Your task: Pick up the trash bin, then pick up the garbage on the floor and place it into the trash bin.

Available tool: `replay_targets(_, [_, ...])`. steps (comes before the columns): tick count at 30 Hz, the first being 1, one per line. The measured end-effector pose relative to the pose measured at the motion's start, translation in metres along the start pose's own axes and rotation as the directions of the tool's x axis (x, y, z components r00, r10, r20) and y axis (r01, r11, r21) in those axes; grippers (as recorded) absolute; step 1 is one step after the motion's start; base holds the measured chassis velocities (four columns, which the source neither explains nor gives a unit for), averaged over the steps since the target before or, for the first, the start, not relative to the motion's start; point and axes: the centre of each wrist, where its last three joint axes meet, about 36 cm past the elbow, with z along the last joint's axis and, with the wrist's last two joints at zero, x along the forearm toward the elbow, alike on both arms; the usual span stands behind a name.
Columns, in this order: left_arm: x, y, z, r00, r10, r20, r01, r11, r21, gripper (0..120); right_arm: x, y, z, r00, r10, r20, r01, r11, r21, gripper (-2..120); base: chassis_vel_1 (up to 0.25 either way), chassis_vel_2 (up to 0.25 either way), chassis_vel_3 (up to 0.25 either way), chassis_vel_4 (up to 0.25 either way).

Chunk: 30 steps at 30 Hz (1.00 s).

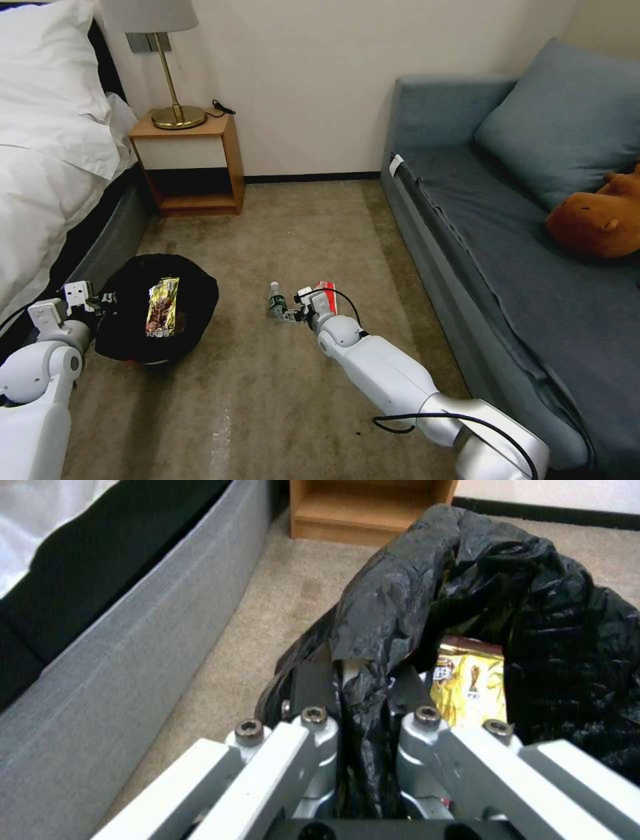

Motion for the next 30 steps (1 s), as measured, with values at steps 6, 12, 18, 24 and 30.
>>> replay_targets(6, [-0.0018, -0.0002, -0.0019, 1.0, 0.002, 0.002, -0.002, 1.0, 0.0, 7, -0.0003, -0.0005, 0.0019, 1.0, 0.001, -0.002, -0.001, 1.0, 0.002, 100, -0.05, 0.062, 0.058, -0.048])
replay_targets(12, [-0.004, -0.0011, -0.0034, 1.0, 0.005, 0.004, -0.005, 1.0, 0.001, 7, -0.0007, 0.0001, 0.0043, 1.0, 0.0, -0.003, 0.0, 1.0, 0.005, 100, -0.065, 0.064, 0.07, -0.066])
replay_targets(18, [-0.0053, -0.001, -0.0027, 1.0, 0.006, 0.001, -0.006, 1.0, 0.002, 7, -0.0011, 0.0029, 0.0079, 1.0, -0.004, -0.006, 0.004, 1.0, 0.009, 100, -0.066, 0.072, 0.065, -0.063])
replay_targets(24, [-0.0055, -0.0011, -0.003, 1.0, 0.008, 0.002, -0.008, 1.0, 0.003, 7, -0.0011, 0.0031, 0.0085, 1.0, -0.004, -0.006, 0.004, 1.0, 0.012, 100, -0.065, 0.052, 0.067, -0.04])
replay_targets(30, [-0.0053, -0.0008, -0.0029, 1.0, 0.009, 0.002, -0.009, 1.0, 0.003, 7, -0.001, 0.0029, 0.0089, 1.0, -0.004, -0.006, 0.004, 1.0, 0.013, 100, -0.067, 0.071, 0.077, -0.065])
